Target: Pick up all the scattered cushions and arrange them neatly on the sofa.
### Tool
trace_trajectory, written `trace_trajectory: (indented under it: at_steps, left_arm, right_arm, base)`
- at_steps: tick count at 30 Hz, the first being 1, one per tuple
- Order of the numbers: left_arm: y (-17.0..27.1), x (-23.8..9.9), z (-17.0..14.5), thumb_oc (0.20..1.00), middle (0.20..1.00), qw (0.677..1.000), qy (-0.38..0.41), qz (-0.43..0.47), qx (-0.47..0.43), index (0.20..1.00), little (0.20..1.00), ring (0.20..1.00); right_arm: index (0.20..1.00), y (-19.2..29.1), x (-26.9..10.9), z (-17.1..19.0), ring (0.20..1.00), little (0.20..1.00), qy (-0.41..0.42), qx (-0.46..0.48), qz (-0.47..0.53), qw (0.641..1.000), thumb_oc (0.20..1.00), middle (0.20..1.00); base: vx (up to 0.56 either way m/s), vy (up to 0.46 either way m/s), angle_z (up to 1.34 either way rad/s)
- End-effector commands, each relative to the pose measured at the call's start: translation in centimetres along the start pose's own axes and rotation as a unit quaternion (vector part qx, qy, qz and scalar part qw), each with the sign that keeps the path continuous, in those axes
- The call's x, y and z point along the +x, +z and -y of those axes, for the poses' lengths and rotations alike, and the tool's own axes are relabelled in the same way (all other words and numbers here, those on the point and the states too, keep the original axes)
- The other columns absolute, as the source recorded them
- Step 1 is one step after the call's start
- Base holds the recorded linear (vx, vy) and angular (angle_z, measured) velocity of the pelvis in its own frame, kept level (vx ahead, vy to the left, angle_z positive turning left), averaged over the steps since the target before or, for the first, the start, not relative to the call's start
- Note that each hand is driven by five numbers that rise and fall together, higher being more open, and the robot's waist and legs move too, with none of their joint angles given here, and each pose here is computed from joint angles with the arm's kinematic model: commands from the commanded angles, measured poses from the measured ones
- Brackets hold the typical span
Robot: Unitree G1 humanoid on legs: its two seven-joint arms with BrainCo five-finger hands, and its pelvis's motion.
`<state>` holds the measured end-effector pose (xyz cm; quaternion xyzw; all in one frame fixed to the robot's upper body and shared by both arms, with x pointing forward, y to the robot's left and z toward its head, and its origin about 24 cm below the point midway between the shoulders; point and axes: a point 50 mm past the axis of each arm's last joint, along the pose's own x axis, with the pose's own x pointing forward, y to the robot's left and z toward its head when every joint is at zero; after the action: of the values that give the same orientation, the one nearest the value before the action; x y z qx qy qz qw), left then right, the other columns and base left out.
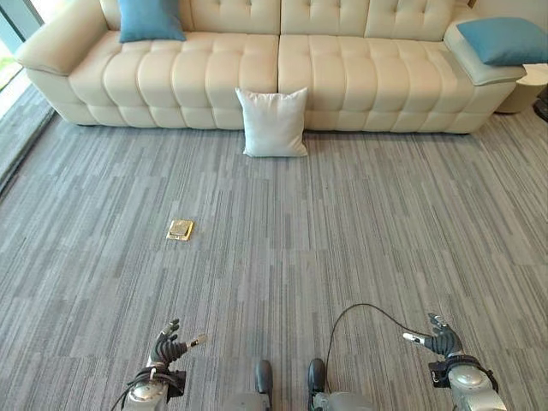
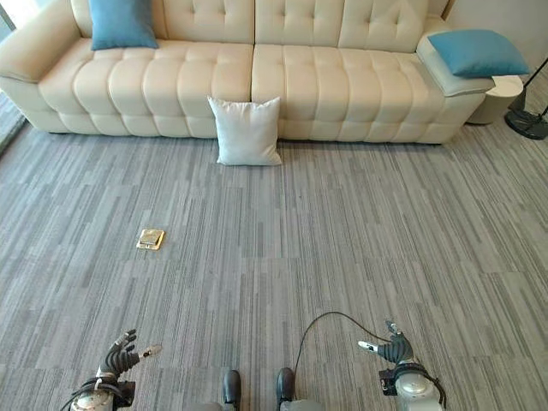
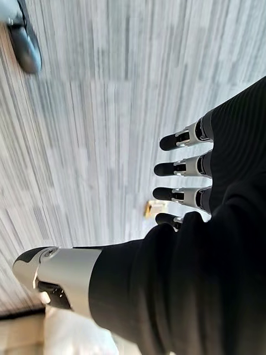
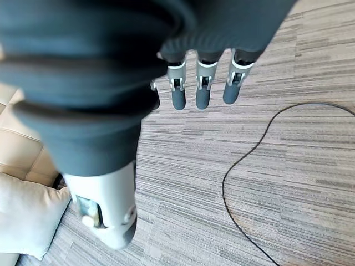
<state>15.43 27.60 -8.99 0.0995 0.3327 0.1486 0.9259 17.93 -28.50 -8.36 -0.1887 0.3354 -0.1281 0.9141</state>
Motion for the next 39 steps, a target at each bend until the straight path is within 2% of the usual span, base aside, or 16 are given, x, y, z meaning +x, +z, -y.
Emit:
trace_trajectory:
  at_steps: [1,11,22,29,39]
  left_arm:
    - [2.5,0.7,-1.8,1.0,1.0,0.998,0.035,0.053,-0.011,1.0,1.0,1.0]
    - [3.0,1.0,-1.2,1.0,1.0,0.998,0.031,0.06,-0.009,1.0,1.0,1.0]
    - [2.3,0.8,0.9,1.0,1.0,0.999,-0.003,0.046,-0.002,1.0,1.0,1.0]
    - [3.0,1.4,2.0,1.0,1.0,0.998,-0.035,0.052,0.028,1.0,1.0,1.0]
    - [2.9,1.2,1.4,1.0,1.0,0.998,-0.026,0.05,0.038,1.0,1.0,1.0]
  right_arm:
    - [1.0,2.5,0.7,0.4,1.0,1.0,-0.014,0.015,0.042,0.999,1.0,1.0]
    - [1.0,4.2,0.8,-0.7,1.0,1.0,0.006,0.012,0.074,0.997,1.0,1.0]
    - [1.0,2.0,-0.2,0.7,1.0,1.0,-0.006,0.015,0.054,0.998,1.0,1.0]
    - [1.0,3.3,0.0,2.0,1.0,1.0,-0.028,0.025,0.075,0.996,1.0,1.0]
    - [1.0,3.4,0.1,1.8,1.0,1.0,-0.036,0.023,0.075,0.996,1.0,1.0]
  base:
    - [0.1,0.176,-0.3]
    - [0.19,0.104,-0.08]
    - [0.4,-0.125,0.53]
    - [0.33,-0.135,0.15]
    - [0.42,0.057,-0.13]
